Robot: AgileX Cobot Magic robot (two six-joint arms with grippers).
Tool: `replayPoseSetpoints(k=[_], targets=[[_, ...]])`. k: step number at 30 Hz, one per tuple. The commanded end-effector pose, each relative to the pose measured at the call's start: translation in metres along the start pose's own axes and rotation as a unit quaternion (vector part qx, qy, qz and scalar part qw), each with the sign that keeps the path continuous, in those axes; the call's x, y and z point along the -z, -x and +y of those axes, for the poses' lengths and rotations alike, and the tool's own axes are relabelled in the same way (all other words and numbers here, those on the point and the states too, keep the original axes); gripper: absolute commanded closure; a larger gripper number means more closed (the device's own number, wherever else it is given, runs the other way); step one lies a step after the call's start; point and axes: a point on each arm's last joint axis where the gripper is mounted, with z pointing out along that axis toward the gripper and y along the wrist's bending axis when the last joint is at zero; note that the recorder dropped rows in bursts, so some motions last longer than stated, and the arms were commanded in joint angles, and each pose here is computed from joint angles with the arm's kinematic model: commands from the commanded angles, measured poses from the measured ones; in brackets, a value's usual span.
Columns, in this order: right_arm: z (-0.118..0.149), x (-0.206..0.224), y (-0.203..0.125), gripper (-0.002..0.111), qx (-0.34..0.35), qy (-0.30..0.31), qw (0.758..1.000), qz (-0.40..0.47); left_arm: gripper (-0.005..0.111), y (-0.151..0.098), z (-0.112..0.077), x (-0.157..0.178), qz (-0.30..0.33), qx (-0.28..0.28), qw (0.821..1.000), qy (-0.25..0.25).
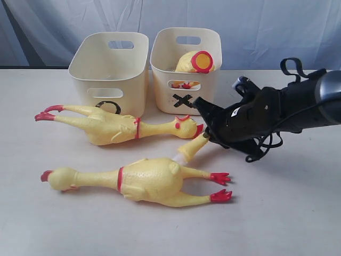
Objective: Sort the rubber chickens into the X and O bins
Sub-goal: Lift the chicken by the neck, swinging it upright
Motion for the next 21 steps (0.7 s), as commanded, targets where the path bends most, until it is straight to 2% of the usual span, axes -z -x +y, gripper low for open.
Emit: replayPoseSetpoints(k=[1, 21], targets=[[0.007, 0.016, 0.006, 0.109, 0.015, 0.019, 1.000, -0.013, 0.107, 0.000, 0.000, 0.000, -0.006, -0.001, 1.000, 0.001], [0.035, 0.082, 0.019, 0.109, 0.051, 0.095, 0.992, -0.062, 0.107, 0.000, 0.000, 0.000, -0.006, -0.001, 1.000, 0.001]])
